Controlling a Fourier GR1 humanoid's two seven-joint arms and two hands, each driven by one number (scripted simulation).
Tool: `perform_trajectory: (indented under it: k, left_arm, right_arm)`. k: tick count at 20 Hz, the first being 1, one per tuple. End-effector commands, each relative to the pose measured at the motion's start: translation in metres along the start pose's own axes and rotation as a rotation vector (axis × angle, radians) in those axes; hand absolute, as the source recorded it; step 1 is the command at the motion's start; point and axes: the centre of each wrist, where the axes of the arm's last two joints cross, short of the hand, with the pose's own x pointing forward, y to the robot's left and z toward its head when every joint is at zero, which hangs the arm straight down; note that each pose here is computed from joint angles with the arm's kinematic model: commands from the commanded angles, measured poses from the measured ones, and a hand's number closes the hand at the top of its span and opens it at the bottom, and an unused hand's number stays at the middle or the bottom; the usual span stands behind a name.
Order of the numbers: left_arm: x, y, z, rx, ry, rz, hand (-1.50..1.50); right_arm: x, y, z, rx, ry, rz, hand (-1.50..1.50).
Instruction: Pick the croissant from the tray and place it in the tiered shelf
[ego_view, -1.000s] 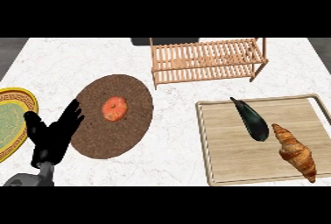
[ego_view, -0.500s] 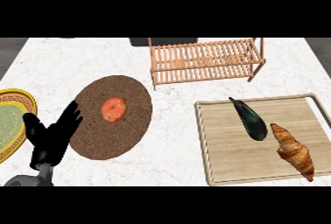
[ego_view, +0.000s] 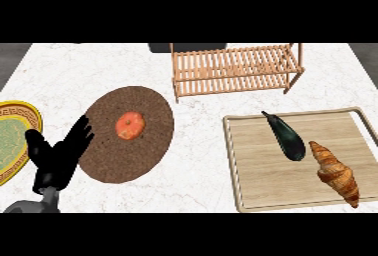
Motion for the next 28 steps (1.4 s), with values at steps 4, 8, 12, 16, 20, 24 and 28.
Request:
perform_trajectory:
  k: [4,8,12,16,20,24,28]
  left_arm:
    - [-0.009,0.007,-0.003,-0.016,0.078,0.006,0.0]
    - [-0.016,0.001,-0.01,0.02,0.082,0.006,0.0]
    - [-0.023,0.0,-0.007,-0.007,0.087,0.008,0.0]
    - [-0.027,-0.013,-0.009,0.024,0.082,0.009,0.0]
    - [-0.026,-0.01,-0.001,-0.006,0.08,0.019,0.0]
    - [-0.023,0.014,0.007,0.006,0.093,0.001,0.0]
    - [-0.009,0.001,-0.012,0.012,0.104,-0.006,0.0]
  right_arm:
    - [0.028,0.041,-0.016,0.037,0.134,0.087,-1.5]
    - [0.05,0.07,-0.012,0.084,0.166,0.151,-1.5]
    - [0.051,0.084,-0.015,0.072,0.191,0.183,-1.5]
    - [0.034,0.094,-0.017,0.053,0.25,0.192,-1.5]
    - [0.043,0.113,-0.02,0.01,0.256,0.231,-1.5]
    - [0.037,0.122,-0.008,0.007,0.273,0.229,-1.5]
    - [0.031,0.116,-0.015,0.029,0.278,0.238,-1.5]
